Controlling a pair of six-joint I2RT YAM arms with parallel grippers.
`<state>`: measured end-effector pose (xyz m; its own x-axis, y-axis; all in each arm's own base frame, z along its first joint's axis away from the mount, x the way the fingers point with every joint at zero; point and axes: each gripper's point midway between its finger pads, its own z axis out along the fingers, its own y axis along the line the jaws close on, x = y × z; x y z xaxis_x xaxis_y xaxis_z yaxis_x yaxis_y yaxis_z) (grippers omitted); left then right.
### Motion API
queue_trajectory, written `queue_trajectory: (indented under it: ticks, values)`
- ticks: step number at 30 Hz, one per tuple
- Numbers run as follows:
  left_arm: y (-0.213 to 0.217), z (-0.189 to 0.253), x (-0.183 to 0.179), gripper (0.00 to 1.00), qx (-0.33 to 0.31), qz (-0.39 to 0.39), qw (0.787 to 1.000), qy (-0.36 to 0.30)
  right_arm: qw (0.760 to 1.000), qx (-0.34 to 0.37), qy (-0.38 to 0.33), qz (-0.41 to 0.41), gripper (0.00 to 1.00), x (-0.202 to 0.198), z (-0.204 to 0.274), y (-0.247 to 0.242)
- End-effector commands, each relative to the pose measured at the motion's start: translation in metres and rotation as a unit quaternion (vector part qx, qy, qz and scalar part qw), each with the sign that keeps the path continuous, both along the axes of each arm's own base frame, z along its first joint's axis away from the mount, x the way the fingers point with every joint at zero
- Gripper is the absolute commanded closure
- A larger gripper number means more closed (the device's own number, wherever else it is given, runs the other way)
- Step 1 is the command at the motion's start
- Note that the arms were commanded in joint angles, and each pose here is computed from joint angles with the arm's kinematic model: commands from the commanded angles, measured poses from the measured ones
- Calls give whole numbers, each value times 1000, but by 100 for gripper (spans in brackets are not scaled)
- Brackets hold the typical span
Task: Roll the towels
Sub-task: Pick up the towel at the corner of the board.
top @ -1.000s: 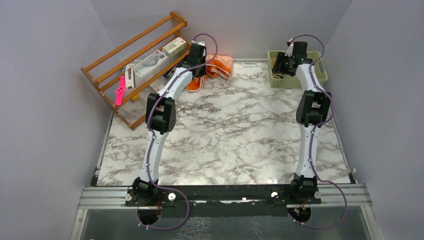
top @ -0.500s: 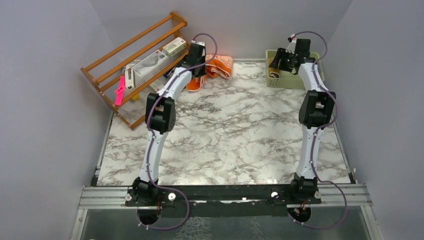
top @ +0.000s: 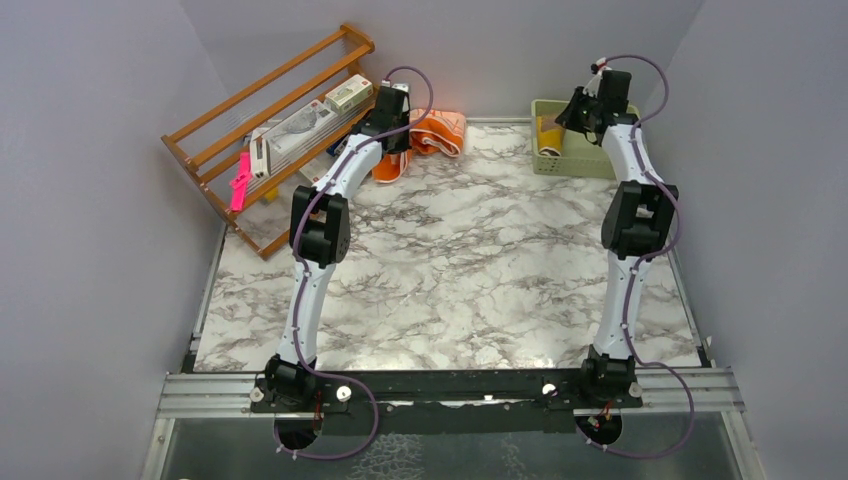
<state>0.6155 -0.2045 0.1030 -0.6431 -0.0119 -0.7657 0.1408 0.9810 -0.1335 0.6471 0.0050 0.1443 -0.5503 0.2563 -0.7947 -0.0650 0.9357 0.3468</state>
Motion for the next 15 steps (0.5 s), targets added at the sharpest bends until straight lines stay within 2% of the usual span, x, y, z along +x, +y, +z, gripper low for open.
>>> queue_trajectory:
  ticks: [1,8,15]
  values:
    - [-2,27,3,100,-10,-11,1000,-28,997,-22,-24,-66,99,21,17,-33]
    - [-1,20,3,100,-9,-12,1000,-22,993,-56,-8,-101,99,28,-11,-52]
    - [-3,9,2,100,-10,-15,1000,-12,993,-73,18,-93,99,40,-55,-57]
